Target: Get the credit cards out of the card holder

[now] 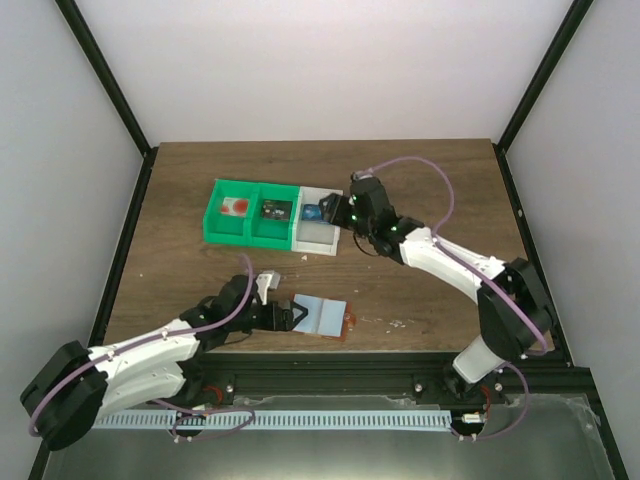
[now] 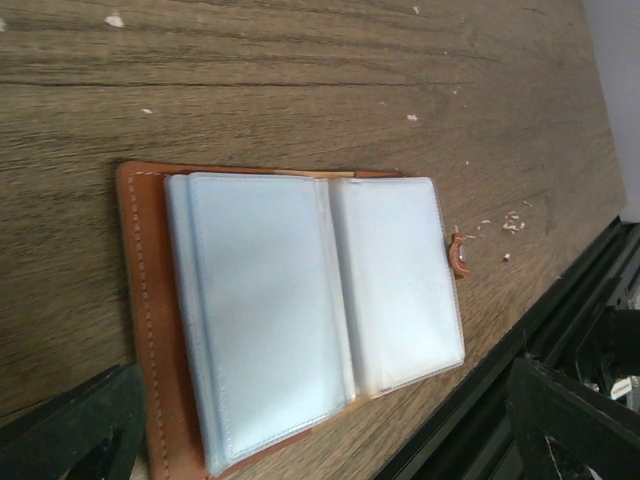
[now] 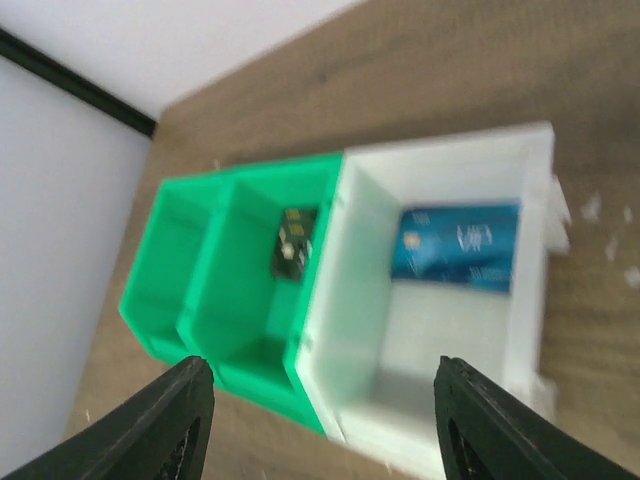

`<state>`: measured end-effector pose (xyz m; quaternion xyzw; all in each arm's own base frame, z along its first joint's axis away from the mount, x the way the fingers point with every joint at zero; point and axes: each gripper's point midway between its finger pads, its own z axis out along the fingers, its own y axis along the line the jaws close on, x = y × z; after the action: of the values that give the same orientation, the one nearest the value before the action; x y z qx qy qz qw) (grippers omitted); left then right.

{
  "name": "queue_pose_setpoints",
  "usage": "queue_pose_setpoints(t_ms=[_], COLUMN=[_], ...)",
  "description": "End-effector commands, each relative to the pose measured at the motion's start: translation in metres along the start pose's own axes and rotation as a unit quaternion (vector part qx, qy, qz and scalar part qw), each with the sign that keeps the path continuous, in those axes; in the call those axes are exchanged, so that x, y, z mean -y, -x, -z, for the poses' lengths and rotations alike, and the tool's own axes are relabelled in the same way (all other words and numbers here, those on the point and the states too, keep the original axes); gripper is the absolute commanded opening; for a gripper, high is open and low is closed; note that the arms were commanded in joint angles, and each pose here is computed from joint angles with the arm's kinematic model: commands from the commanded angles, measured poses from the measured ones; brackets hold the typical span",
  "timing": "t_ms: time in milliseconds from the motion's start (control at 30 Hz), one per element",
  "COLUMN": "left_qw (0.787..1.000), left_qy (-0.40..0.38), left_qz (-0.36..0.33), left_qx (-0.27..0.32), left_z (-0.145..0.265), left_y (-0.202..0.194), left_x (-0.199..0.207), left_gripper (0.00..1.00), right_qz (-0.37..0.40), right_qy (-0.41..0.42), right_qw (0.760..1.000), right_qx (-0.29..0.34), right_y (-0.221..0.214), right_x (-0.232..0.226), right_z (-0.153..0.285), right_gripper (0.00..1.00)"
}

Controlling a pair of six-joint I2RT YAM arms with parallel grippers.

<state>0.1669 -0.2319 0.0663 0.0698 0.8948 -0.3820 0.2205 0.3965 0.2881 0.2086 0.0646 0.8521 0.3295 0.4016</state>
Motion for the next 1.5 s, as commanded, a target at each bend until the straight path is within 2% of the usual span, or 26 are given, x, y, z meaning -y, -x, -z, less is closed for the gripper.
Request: queue_pose_setpoints(t_ms=[0,267,400,533,800,1067,1233,1433,1467], left_qw=[0.999,0.999,0.998,0.997,0.993,0.991,0.991,0.989,0.989], left_qy=[-0.046,-0.05,-0.049,-0.066,-0.097,-0.124,-0.13,-0.137,-0.139], left_qz=[-0.009,0.007,0.014,0.023,0.037,0.033,0.031,0.033,0.033], left_qx=[0.003,-0.02,-0.032,-0.036,-0.052,-0.045,-0.028,-0.034,-0.037], left_z=[-0.004,-0.013,-0.015,-0.016,-0.019,-0.017,-0.013,-0.015,-0.016], left_y=[0.003,-0.004,-0.01,-0.012,-0.018,-0.009,-0.004,-0.008,-0.009], left_x=[0.015,0.01,0.008,0.011,0.019,0.034,0.037,0.036,0.036], left_gripper=[1.0,1.0,1.0,1.0,1.0,0.99,0.91,0.78,0.73], right_qz=[0.006,-0.05,-0.039,-0.038,-0.042,-0.019,-0.017,-0.022,-0.023], right_qy=[-0.013,0.013,0.03,0.027,0.022,-0.018,-0.022,-0.026,-0.026], right_qw=[0.995,0.977,0.955,0.942,0.934,0.934,0.937,0.94,0.94], right_qx=[-0.096,-0.209,-0.292,-0.332,-0.353,-0.356,-0.348,-0.341,-0.34], right_y=[-0.053,-0.137,-0.175,-0.201,-0.231,-0.242,-0.244,-0.245,-0.246], right_x=[0.027,0.061,0.065,0.074,0.088,0.111,0.117,0.121,0.122], right_z=[0.023,0.065,0.085,0.104,0.115,0.106,0.103,0.102,0.103], right_gripper=[0.62,0.6,0.6,0.59,0.53,0.38,0.26,0.24,0.24])
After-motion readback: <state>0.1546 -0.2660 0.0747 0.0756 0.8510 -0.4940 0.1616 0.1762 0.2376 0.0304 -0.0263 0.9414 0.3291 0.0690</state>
